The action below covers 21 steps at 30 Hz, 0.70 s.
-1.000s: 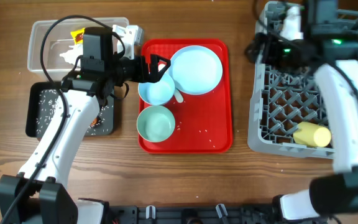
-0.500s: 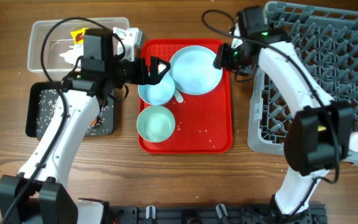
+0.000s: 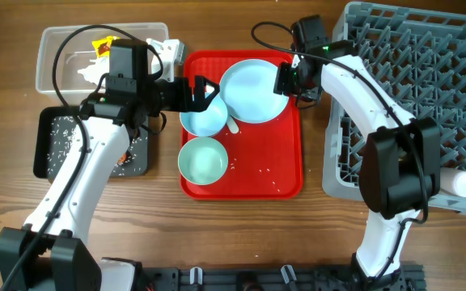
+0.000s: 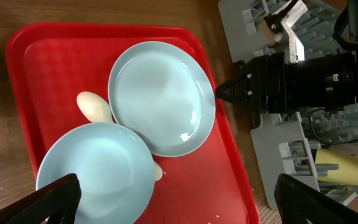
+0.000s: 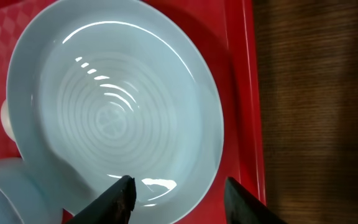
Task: Sort waste into correct bins and load items into the dishwasher rack
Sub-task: 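Move the right gripper to the light-blue plate and grasp its rim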
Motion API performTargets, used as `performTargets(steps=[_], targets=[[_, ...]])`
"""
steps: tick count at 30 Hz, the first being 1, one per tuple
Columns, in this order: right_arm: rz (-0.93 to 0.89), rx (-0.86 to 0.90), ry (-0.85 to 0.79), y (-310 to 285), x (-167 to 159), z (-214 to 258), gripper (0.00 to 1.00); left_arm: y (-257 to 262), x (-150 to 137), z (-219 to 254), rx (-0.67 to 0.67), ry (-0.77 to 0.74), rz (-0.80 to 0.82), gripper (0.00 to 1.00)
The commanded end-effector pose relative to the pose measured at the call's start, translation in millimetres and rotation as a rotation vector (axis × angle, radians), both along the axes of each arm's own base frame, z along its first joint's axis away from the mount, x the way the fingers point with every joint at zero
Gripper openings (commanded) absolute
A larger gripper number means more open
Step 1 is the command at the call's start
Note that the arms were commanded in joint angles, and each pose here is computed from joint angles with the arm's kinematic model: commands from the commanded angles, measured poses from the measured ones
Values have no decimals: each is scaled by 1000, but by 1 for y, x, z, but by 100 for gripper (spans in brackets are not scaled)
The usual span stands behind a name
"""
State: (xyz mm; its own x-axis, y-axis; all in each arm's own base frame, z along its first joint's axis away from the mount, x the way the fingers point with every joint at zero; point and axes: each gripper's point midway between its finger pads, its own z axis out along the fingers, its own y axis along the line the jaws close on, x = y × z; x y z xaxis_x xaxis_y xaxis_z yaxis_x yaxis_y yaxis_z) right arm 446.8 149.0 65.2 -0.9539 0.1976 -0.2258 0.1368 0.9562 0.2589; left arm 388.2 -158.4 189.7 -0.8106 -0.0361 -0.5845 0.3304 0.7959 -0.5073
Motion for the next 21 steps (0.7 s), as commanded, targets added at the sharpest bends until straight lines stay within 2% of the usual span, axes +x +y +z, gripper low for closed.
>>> performTargets(steps=[1, 9, 12, 14, 18, 19, 21], targets=[[-42, -32, 45, -6, -1, -24, 42, 0, 2, -2, 10, 0, 0, 100], [-61, -54, 129, -8, -7, -66, 40, 0, 2, -2, 10, 0, 0, 100], [-61, -58, 144, -8, -7, -78, 35, 0, 2, -2, 10, 0, 0, 100], [-62, -60, 151, -8, -8, -82, 29, 0, 2, -2, 10, 0, 0, 100], [-64, -60, 150, -9, -7, -82, 8, 0, 2, -2, 10, 0, 0, 100], [-68, -60, 150, -11, -7, -82, 4, 0, 2, -2, 10, 0, 0, 100], [-73, -59, 146, -16, -5, -80, 4, 0, 2, -2, 10, 0, 0, 100]])
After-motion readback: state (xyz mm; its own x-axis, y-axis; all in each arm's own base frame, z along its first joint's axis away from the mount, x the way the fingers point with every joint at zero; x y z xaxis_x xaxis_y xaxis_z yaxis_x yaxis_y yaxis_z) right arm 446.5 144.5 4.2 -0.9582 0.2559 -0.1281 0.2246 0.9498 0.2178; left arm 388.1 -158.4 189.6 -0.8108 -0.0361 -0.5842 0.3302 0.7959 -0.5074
